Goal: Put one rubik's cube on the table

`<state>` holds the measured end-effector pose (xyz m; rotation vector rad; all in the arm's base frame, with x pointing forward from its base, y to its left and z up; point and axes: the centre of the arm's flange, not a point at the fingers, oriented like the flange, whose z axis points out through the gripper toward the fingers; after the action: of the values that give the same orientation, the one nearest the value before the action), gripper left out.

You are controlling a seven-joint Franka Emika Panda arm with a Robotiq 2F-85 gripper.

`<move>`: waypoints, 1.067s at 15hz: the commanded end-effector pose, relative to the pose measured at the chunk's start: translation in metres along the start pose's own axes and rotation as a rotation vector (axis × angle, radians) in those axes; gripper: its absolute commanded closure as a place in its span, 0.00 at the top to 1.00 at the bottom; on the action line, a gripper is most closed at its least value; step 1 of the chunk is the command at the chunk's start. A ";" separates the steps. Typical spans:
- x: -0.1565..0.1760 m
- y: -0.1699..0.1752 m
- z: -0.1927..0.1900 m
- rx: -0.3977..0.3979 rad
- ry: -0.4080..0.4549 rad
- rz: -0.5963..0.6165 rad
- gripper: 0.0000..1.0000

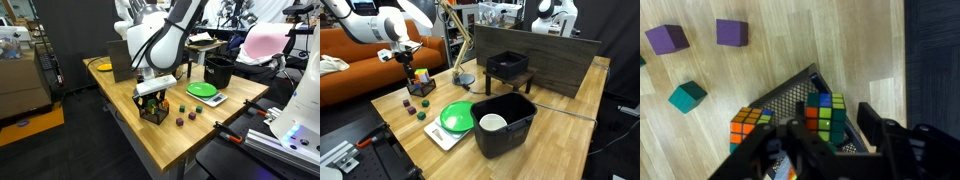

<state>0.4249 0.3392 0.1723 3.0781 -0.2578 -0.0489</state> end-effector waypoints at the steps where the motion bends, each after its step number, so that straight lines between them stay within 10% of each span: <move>1: -0.004 0.001 0.003 0.037 -0.010 0.003 0.26; 4: -0.007 -0.002 0.002 0.043 -0.014 0.005 0.08; 16: -0.036 0.003 -0.021 0.020 0.021 -0.019 0.08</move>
<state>0.4049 0.3507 0.1818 3.0909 -0.2290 -0.0503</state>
